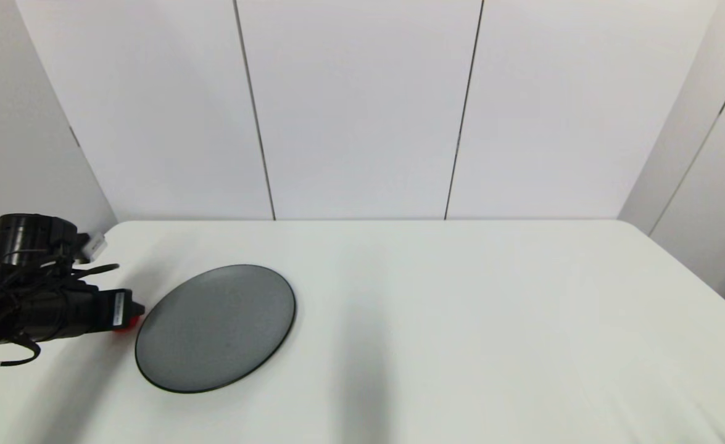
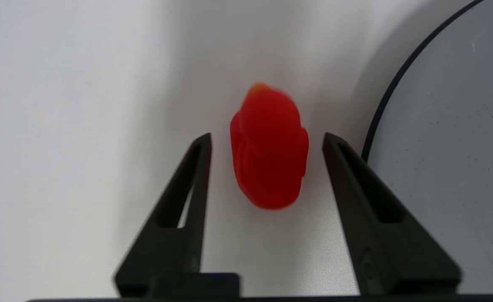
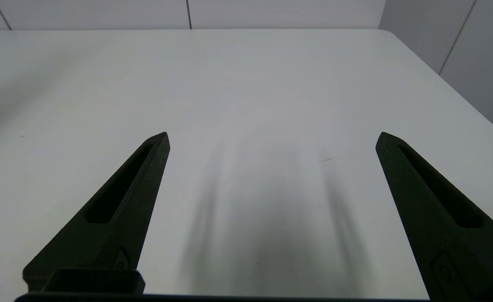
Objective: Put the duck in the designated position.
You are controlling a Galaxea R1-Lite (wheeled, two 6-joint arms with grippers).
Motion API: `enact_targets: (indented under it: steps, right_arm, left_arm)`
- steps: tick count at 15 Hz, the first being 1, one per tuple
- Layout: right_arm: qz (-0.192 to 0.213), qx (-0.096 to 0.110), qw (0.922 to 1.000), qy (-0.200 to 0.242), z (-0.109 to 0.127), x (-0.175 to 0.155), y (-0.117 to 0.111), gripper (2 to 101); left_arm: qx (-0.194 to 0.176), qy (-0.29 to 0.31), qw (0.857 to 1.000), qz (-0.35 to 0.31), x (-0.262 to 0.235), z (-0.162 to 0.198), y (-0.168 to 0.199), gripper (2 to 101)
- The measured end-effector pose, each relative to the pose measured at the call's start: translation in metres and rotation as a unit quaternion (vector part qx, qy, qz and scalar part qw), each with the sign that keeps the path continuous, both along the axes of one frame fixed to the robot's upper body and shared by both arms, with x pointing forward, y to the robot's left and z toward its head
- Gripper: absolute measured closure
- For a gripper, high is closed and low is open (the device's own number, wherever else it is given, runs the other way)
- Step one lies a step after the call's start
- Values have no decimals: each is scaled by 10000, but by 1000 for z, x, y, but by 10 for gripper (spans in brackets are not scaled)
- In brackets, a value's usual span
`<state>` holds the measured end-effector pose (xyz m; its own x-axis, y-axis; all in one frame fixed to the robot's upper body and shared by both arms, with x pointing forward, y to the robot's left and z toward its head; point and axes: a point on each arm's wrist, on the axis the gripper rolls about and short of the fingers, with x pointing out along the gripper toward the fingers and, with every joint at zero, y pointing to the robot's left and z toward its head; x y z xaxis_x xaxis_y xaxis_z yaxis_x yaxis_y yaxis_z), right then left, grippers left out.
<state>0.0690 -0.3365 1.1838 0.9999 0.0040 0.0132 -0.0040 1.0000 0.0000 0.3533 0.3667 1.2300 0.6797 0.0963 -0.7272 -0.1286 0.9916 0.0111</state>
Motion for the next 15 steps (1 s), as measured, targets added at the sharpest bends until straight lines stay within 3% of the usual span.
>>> enact_targets:
  steps: [6,15]
  right_arm:
    - [0,0,10000,-2,0,0,0,50]
    - [-2,0,10000,0,0,0,0,50]
  left_arm:
    - [69,-339,9994,62,3,13,4,243]
    - [384,-1477,9883,-64,-14,75,2,115]
